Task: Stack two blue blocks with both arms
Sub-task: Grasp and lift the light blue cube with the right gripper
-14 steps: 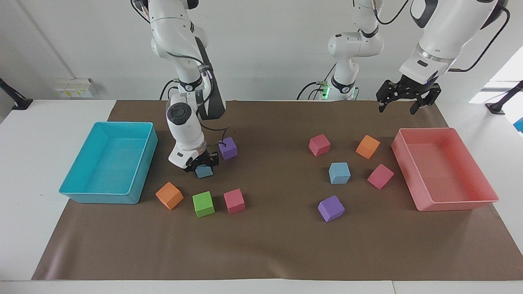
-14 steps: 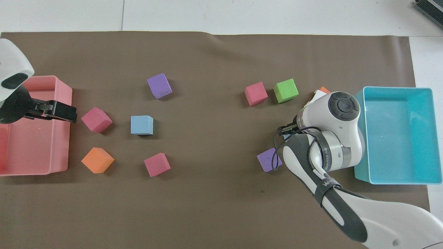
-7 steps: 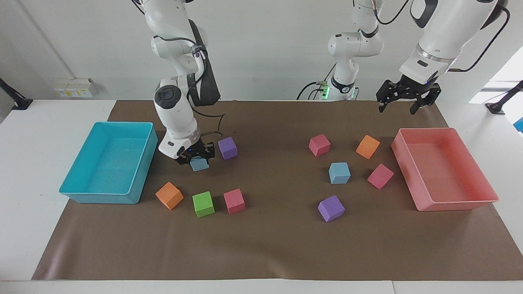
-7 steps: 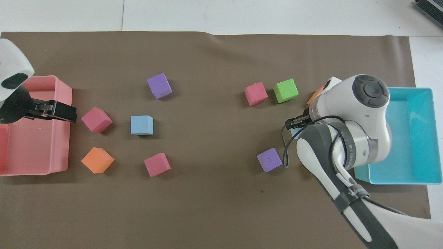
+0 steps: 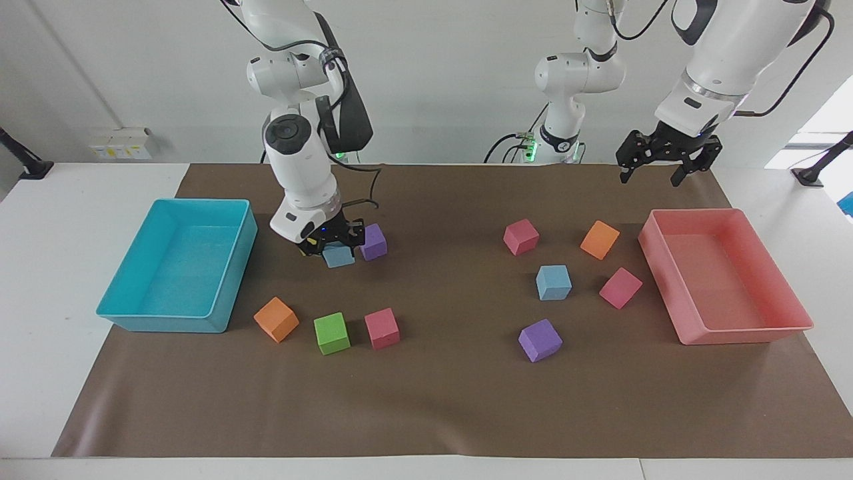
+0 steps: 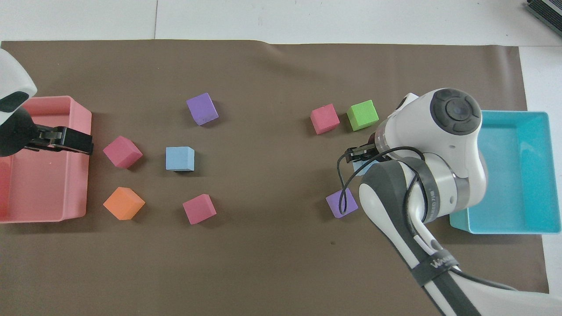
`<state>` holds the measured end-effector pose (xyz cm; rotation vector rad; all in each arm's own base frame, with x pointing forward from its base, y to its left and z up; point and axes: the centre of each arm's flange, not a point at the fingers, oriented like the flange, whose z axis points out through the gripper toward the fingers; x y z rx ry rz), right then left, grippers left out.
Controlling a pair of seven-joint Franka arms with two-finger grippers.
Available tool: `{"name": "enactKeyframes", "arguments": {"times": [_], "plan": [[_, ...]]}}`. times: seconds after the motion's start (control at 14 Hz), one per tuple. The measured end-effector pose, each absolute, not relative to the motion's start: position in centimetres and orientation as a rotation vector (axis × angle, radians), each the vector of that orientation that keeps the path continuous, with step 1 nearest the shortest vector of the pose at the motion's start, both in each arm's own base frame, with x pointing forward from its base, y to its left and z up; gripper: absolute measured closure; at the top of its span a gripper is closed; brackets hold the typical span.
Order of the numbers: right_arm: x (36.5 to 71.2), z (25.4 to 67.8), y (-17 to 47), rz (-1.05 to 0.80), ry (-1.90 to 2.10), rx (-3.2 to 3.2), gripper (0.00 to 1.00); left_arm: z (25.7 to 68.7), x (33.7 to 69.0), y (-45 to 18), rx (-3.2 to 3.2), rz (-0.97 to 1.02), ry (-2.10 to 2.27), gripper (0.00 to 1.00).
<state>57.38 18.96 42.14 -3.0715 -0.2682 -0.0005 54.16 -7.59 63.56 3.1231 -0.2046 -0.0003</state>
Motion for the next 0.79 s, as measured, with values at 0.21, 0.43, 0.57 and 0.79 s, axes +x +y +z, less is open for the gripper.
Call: {"name": "enactKeyframes", "arguments": {"times": [0.21,0.43,0.57,0.79], "plan": [[57.3,41.6,25.2,-0.008,-0.178,-3.083,0.44,63.6,54.2,-7.8,3.122,0.008,-0.216,0.00],[56.8,38.4,30.7,0.032,-0.140,-3.107,0.44,63.6,54.0,-8.5,3.121,0.008,-0.241,0.00],[56.3,36.0,34.1,0.027,-0.119,-3.115,0.44,63.7,53.9,-8.9,3.120,0.008,-0.250,0.00],[55.7,33.7,37.1,0.007,-0.075,-3.119,0.44,63.9,53.8,-9.0,3.120,0.011,-0.254,0.00]]}}
